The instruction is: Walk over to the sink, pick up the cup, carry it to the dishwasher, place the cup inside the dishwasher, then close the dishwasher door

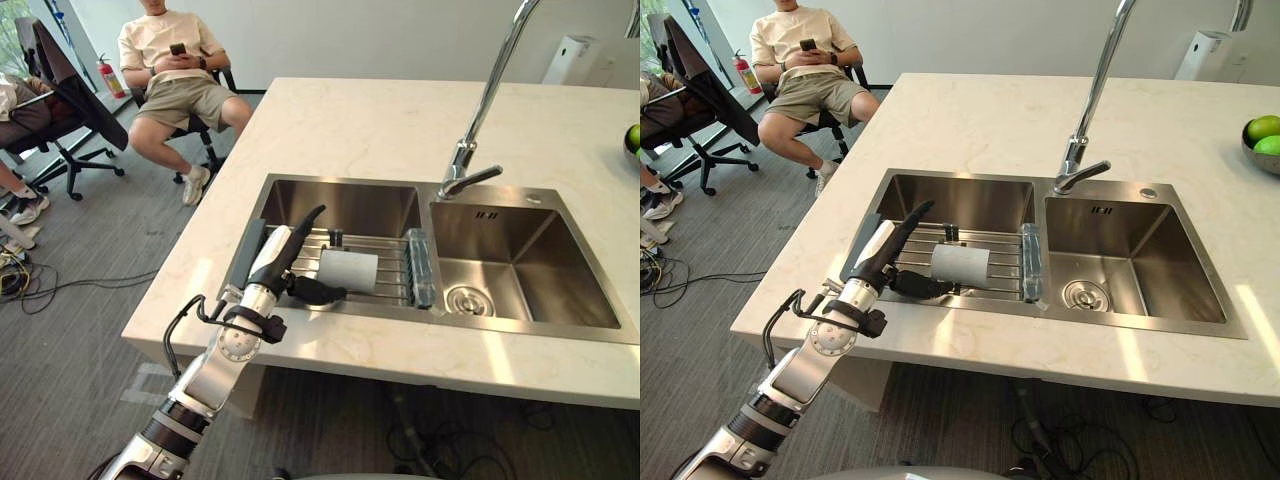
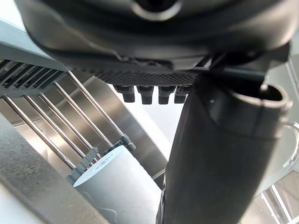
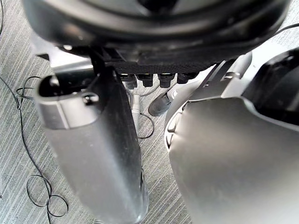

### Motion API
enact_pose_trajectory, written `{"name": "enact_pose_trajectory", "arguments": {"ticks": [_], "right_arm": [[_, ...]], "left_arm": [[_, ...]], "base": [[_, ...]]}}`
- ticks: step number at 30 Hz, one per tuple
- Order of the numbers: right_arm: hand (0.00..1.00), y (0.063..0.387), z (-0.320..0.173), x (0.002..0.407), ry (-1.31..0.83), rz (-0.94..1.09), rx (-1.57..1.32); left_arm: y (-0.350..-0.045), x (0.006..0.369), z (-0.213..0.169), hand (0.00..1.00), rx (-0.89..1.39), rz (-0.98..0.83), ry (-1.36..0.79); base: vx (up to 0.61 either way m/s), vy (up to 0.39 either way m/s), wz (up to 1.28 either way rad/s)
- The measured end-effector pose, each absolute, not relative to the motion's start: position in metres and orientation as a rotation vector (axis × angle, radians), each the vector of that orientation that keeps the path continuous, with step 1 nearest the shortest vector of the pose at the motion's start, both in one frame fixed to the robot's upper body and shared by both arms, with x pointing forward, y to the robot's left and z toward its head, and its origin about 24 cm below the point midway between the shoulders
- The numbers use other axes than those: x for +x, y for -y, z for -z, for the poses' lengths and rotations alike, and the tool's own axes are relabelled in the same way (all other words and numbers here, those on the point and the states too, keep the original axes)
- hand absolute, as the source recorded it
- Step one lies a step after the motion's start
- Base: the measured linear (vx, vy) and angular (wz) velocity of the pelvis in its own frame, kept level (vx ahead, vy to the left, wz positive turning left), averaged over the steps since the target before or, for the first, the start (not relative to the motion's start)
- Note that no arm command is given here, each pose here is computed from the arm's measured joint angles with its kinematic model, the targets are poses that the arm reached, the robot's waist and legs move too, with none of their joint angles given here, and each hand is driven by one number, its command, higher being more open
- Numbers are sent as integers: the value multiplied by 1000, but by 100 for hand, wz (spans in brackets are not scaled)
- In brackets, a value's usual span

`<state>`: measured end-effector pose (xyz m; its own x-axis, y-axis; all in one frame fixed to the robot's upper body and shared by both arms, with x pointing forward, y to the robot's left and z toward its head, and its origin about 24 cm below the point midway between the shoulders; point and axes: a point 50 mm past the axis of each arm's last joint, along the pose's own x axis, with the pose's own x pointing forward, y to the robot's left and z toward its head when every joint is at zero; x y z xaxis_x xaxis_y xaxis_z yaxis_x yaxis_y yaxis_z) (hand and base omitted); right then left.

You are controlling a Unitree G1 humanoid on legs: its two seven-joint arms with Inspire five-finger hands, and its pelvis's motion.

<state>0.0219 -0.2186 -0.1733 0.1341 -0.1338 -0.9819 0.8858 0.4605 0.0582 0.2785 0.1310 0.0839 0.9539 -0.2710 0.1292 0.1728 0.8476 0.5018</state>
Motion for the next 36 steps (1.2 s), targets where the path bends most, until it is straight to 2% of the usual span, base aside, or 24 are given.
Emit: {"name": "enact_pose_trajectory", "arguments": {"ticks": [4, 11, 17, 23, 27, 36], "right_arm": [[100, 216, 174, 6, -1180, 880, 850], [100, 211, 174, -5, -1158, 877, 889], [100, 206, 175, -2, -1157, 854, 887], [100, 206, 175, 0, -1144, 848, 889], [100, 205, 175, 1, -1135, 846, 889], [100, 208, 173, 10, -1133, 815, 828]], "left_arm": [[-134, 286, -100, 100, 436, 165, 256], [-125, 292, -116, 100, 532, 238, 326], [-111, 289, -104, 100, 643, 339, 266], [-117, 289, -93, 100, 732, 374, 216], [-123, 291, -78, 100, 792, 380, 155], [-127, 292, -74, 100, 814, 332, 166]], "base": [[-16, 3, -11], [-4, 4, -6], [-1, 4, -1], [0, 16, -6], [0, -2, -1], [0, 0, 0]]}}
